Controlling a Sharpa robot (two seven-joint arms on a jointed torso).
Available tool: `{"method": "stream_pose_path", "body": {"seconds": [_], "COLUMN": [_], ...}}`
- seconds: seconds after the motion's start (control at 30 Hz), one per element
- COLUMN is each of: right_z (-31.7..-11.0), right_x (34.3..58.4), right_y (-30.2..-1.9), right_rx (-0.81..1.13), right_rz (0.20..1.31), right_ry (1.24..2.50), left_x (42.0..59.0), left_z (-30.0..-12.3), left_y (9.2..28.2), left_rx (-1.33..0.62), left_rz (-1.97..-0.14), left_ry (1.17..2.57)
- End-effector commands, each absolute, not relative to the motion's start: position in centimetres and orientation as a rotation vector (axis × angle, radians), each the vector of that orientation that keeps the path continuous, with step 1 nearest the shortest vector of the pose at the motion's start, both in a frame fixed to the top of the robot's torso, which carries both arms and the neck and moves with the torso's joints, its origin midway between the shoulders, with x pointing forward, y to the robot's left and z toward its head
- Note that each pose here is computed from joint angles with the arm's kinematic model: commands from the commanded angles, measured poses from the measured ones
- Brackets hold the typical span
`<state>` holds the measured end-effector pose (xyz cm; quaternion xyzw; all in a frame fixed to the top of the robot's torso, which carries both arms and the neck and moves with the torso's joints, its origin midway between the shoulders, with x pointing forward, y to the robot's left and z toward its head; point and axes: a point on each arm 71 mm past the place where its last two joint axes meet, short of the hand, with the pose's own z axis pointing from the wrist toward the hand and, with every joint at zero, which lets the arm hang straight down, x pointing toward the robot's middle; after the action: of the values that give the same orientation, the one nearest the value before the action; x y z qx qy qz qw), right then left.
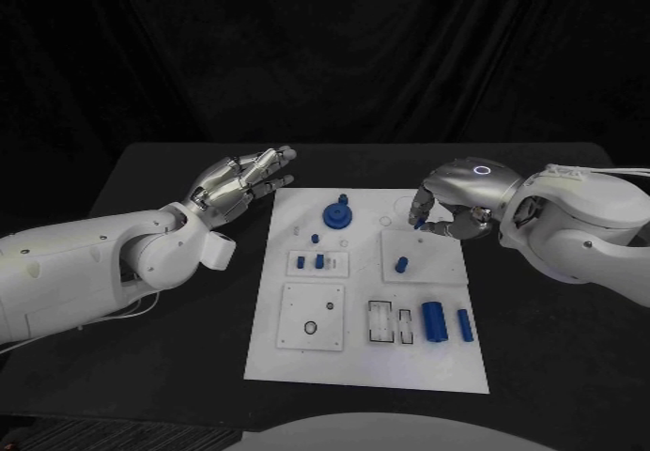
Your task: Assemble the parts on the task board
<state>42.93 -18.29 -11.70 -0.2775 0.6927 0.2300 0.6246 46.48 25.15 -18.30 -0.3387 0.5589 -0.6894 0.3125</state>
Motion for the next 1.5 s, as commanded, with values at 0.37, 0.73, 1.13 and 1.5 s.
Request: {"method": "stream_pose_path", "body": {"seconds": [0.37,0.73,1.13,1.5], "right_z": [-12.1,-14.7,-17.2,-17.7], "right_x": [38.9,38.0,38.1,38.1], "right_y": [-10.8,-6.7,-5.8,-5.7], "right_rx": [-0.797,-0.861,-0.890,-0.895], "right_rz": [0.716,0.803,0.794,0.791], "right_ry": [1.614,1.616,1.653,1.653], "left_x": [46.3,46.5,46.5,46.5], "left_z": [-18.5,-18.5,-18.9,-19.1], "left_y": [24.6,24.3,24.4,24.4], "left_rx": [-0.888,-0.874,-0.839,-0.829], "left_rz": [-1.839,-1.829,-1.750,-1.726], "left_ry": [1.436,1.395,1.371,1.364]}}
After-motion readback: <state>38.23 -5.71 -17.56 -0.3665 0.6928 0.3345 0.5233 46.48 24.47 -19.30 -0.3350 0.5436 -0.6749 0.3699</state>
